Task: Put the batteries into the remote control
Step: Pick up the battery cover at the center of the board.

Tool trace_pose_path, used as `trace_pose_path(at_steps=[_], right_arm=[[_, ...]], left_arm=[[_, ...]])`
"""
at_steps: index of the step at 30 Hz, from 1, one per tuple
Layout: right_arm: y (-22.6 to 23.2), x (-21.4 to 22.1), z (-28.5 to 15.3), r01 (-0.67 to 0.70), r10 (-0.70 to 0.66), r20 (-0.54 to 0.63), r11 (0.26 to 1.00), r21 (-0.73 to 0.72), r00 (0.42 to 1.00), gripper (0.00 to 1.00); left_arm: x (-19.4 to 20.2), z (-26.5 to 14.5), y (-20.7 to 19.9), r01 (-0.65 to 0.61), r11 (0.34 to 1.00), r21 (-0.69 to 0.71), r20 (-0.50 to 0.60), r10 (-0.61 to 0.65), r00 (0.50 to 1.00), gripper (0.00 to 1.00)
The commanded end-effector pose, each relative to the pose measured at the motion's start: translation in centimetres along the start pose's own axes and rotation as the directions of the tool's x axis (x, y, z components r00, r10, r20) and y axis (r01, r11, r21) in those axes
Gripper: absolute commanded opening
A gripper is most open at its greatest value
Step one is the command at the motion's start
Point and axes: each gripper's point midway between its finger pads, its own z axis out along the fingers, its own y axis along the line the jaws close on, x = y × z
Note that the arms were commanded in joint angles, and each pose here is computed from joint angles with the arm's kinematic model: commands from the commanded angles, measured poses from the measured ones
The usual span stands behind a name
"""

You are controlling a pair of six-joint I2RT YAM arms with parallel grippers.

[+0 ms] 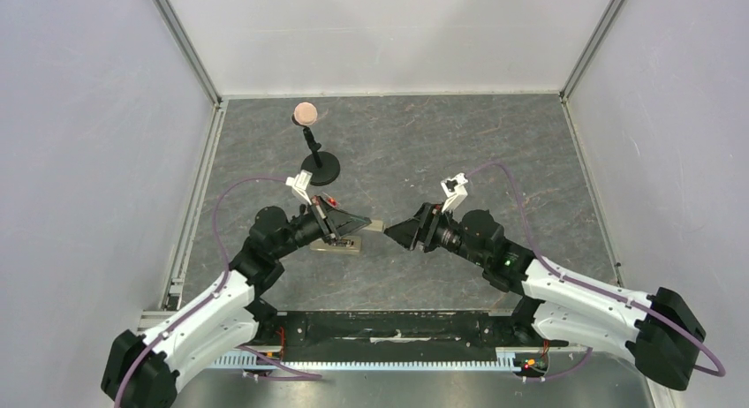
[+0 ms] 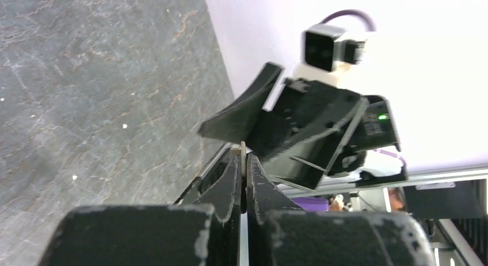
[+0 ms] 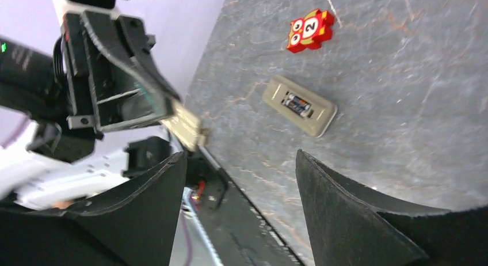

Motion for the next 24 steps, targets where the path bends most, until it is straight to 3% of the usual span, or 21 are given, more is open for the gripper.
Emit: trace_pose_path(at_steps=[1,11,19,24], right_arm=[[4.5,-3.7,0.2,-0.320,0.344,0.114,0.929,-0.186,0.932,0.71],[7.3,-4.4,1.2,-0.341,0.377,0.088,0.899,-0.273,0.922,0.69],[7.3,-3.8,1.8,-0.366,0.397,0.060,0.886,-0.284,0.916,0.52],[7.5,-3.3,1.6,-0.398,0.430,0.033,0.861,-0.316,0.902,0.50]], left_arm=[[-0.8,-1.1,-0.9,0.110,0.994,0.009,0.073,-0.110,0.991,0.02],[-0.8,-1.4,-2.0,0.192,0.979,0.068,0.066,-0.197,0.978,0.02],[-1.3,-1.5,-2.3,0.233,0.968,0.093,0.093,-0.241,0.966,0.02],[-1.8,-2.2,-2.0,0.259,0.960,0.106,0.145,-0.273,0.951,0.02]])
